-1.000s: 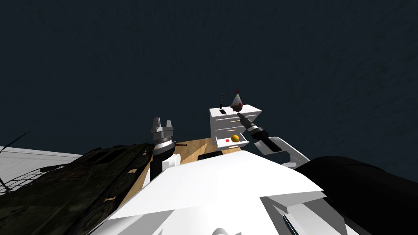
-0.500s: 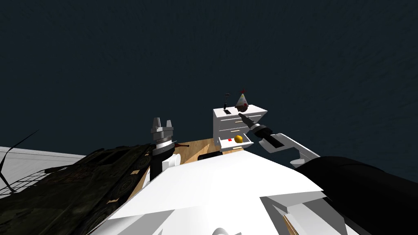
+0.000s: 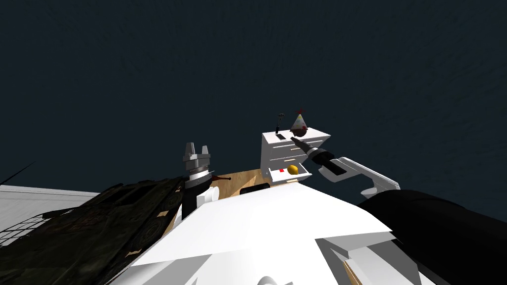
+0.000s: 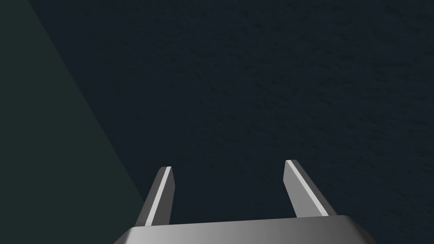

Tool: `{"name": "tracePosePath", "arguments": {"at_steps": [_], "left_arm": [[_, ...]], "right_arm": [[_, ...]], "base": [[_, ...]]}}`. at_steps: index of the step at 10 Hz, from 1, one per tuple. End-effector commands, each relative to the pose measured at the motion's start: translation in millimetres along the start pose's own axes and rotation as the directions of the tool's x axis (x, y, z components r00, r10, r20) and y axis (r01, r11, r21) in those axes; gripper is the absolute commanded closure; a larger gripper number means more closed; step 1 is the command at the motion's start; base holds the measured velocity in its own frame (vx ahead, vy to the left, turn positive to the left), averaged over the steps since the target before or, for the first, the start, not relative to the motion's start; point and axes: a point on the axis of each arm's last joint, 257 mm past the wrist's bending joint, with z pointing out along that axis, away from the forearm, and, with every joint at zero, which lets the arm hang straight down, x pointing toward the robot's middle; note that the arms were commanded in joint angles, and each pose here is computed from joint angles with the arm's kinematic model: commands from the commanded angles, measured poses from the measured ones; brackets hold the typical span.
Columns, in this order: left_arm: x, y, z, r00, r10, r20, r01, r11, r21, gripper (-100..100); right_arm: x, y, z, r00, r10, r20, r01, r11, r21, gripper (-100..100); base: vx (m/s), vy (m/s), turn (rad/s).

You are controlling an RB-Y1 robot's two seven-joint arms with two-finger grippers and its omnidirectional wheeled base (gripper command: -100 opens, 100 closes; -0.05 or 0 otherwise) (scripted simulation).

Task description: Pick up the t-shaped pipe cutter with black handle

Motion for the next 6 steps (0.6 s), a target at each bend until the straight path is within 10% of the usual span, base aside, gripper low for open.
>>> {"name": "tracePosePath", "arguments": {"at_steps": [1, 6], "left_arm": [[0.0, 0, 0.0, 1.000, 0.000, 0.000, 0.000, 1.000, 0.000, 0], [0.0, 0, 0.0, 1.000, 0.000, 0.000, 0.000, 1.000, 0.000, 0]], "right_arm": [[-7, -8, 3.0, 0.998, -0.061, -0.007, 0.061, 0.998, 0.027, -100], [-31, -23, 14.9, 0.976, -0.215, -0.027, 0.216, 0.974, 0.073, -100]], "base": [[0.084, 0.123, -0.029], [0.101, 0.113, -0.039]]}}
